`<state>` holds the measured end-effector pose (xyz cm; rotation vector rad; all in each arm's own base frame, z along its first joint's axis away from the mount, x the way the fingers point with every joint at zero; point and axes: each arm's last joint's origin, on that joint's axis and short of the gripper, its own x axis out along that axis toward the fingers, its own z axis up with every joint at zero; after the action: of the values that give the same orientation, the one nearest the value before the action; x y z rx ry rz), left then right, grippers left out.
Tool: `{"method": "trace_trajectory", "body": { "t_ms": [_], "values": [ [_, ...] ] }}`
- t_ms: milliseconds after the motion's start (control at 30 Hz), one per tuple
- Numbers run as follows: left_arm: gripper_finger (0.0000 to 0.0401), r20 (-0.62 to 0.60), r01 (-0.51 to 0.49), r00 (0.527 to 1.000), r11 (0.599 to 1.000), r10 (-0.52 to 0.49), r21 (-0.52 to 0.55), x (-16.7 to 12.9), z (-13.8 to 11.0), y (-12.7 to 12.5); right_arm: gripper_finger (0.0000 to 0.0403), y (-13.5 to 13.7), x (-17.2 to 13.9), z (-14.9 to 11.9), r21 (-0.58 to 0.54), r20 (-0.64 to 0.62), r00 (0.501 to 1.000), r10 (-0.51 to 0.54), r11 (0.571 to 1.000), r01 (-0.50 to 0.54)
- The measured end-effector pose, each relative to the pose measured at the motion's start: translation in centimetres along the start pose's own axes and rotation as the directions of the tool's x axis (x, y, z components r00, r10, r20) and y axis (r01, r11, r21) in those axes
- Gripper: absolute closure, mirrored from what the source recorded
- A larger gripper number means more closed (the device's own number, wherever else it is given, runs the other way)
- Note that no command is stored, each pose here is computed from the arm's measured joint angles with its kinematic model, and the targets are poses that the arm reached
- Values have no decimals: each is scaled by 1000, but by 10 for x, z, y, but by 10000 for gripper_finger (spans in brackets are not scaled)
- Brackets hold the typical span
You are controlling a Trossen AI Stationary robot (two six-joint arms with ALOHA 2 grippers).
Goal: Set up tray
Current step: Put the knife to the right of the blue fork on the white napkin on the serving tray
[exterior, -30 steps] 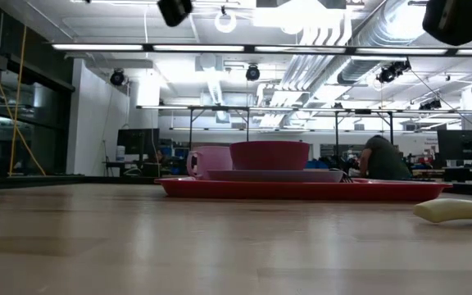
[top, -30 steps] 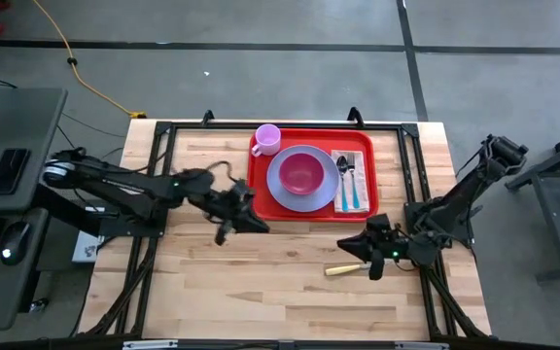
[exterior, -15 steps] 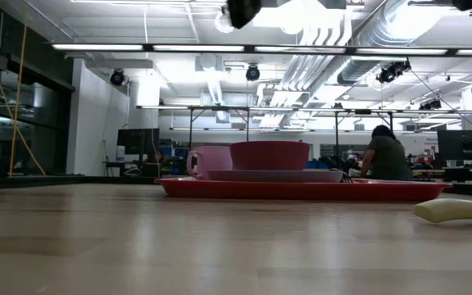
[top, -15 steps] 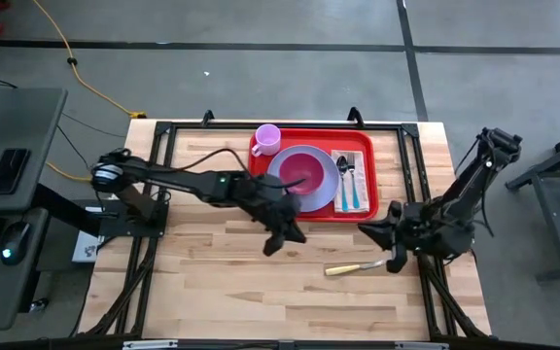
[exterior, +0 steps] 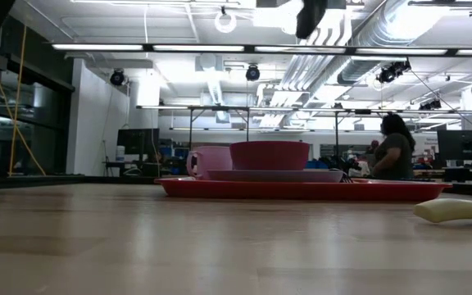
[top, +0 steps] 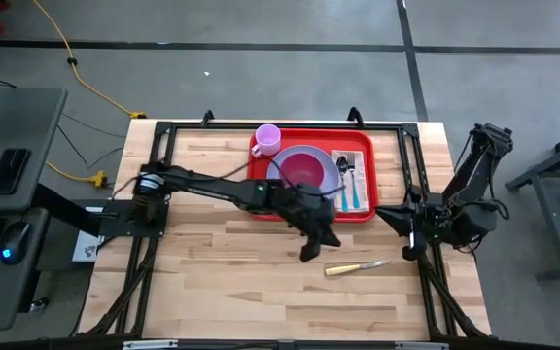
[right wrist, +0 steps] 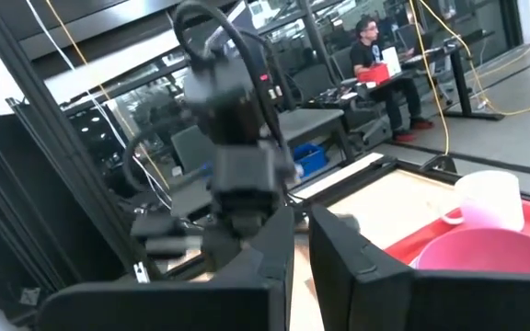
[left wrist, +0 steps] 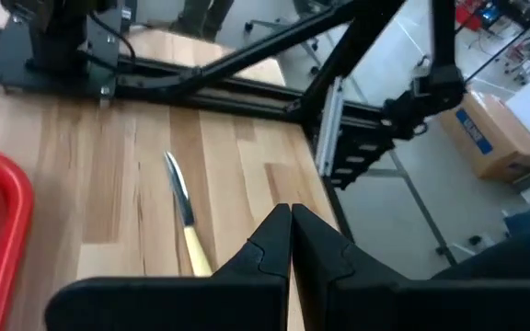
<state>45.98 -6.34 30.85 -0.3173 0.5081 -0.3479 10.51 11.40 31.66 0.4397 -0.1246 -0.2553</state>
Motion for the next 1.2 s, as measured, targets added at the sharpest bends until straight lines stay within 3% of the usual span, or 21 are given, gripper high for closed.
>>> {"method": "trace_trajectory", "body": {
  "t_ms": [367, 833, 1200],
  "values": [
    [359, -112, -2, 994, 999, -3, -45, 57, -25, 22, 387, -1, -1, 2, -29, -1, 1000, 7, 1000, -7],
    [359, -101, -91, 990, 995, 94, 37, 92, -55, 8, 387, -1, -1, 1, -46, -3, 1000, 2, 999, -2],
    [359, -129, -112, 986, 994, 110, -6, 109, -73, 20, 387, -1, -1, 1, -46, -4, 1000, 3, 999, -3]
  ]
}}
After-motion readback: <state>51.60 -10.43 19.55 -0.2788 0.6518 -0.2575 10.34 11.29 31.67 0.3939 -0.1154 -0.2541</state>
